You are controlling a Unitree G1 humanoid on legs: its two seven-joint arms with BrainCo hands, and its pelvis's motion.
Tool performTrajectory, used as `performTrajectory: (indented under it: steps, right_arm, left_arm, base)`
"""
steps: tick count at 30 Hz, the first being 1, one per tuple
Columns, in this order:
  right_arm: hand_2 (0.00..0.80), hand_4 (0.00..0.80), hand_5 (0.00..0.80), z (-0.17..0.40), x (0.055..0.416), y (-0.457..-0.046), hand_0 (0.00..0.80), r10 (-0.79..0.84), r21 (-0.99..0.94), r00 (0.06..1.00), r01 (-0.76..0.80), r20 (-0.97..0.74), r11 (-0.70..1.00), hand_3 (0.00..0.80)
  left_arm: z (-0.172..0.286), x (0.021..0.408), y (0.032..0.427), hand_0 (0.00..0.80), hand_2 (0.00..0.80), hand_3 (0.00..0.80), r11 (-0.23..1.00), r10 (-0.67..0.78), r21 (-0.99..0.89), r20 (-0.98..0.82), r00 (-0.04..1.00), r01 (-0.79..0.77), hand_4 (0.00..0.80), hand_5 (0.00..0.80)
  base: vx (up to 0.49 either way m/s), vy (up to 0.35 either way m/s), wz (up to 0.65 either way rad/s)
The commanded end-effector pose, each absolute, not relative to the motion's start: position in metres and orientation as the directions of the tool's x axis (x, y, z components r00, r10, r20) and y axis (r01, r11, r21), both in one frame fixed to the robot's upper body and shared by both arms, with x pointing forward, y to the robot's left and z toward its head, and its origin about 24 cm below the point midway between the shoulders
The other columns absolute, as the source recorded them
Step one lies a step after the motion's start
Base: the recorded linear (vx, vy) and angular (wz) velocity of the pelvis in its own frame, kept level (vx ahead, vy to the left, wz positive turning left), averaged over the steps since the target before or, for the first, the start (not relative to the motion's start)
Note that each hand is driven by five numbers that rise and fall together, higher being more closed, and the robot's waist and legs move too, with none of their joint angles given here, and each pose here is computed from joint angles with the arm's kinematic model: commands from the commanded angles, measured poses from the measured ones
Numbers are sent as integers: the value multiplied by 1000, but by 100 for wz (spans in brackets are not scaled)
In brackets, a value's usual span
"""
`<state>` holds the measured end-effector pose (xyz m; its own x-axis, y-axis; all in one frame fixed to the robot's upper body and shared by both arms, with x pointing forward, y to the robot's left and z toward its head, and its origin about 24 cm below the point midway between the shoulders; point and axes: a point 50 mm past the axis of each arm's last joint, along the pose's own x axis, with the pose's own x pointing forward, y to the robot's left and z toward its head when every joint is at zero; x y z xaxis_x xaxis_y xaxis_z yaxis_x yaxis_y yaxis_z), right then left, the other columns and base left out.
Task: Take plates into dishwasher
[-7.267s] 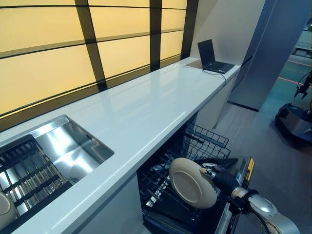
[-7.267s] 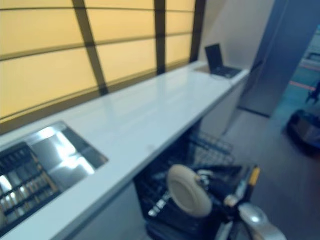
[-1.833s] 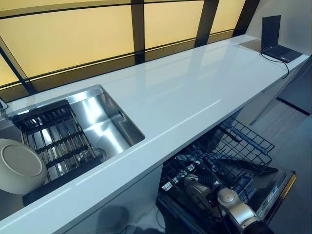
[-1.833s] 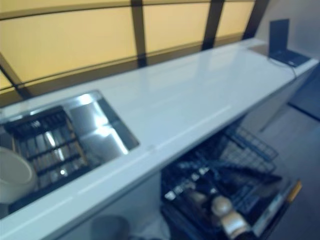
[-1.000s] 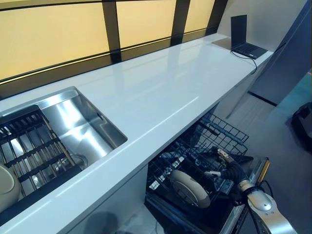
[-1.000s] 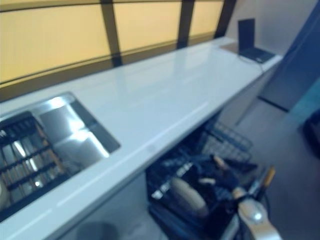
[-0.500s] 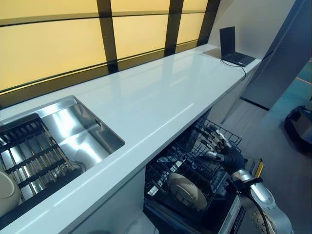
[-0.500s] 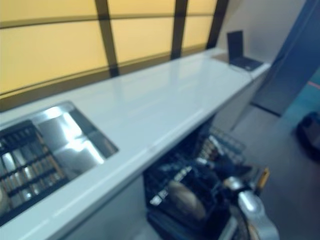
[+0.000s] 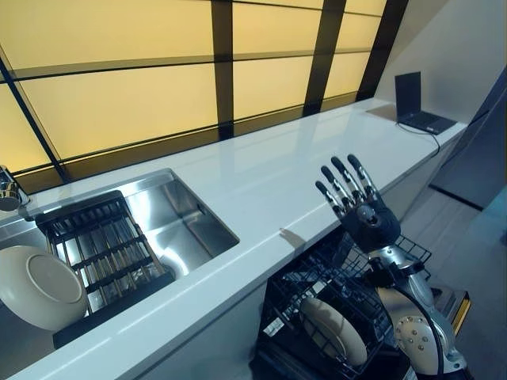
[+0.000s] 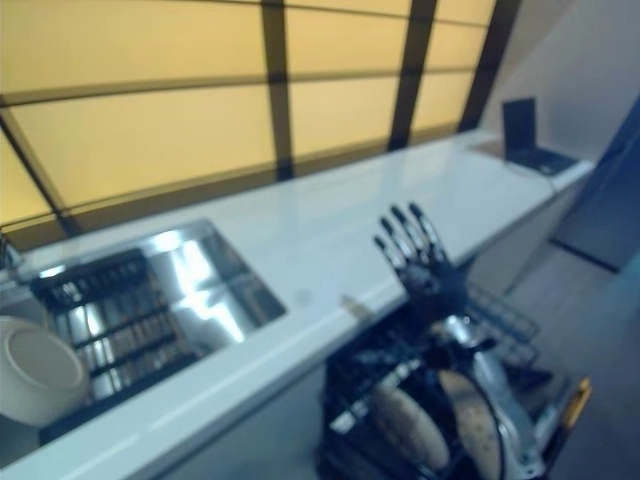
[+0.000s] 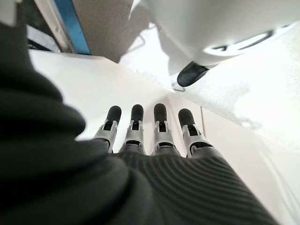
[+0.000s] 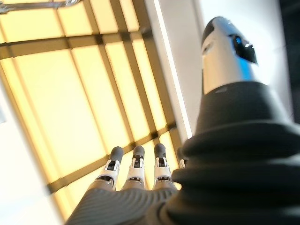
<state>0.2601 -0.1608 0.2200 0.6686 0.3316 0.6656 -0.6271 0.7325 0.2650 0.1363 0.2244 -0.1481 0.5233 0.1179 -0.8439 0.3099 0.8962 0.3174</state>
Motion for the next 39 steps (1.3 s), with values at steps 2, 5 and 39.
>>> performTrajectory:
  steps: [2,5,39]
  right_arm:
    - [0,0,0,260,250,-159,0,332,72,501,-628,799,775,0]
    - [0,0,0,258,254,-156,0,373,-8,511,-582,775,814,0]
    - [0,0,0,302,275,-174,0,537,-754,586,209,607,623,0]
  left_arm:
    - [-143,142,239,0,0,0,903,173,351,-825,538,247,0,0]
    - [-144,140,238,0,0,0,906,165,342,-829,535,251,0,0]
    - [-149,110,252,0,0,0,904,201,345,-865,460,253,0,0]
  base:
    - [131,210,8]
    - [150,275,40]
    - [122,-120,65]
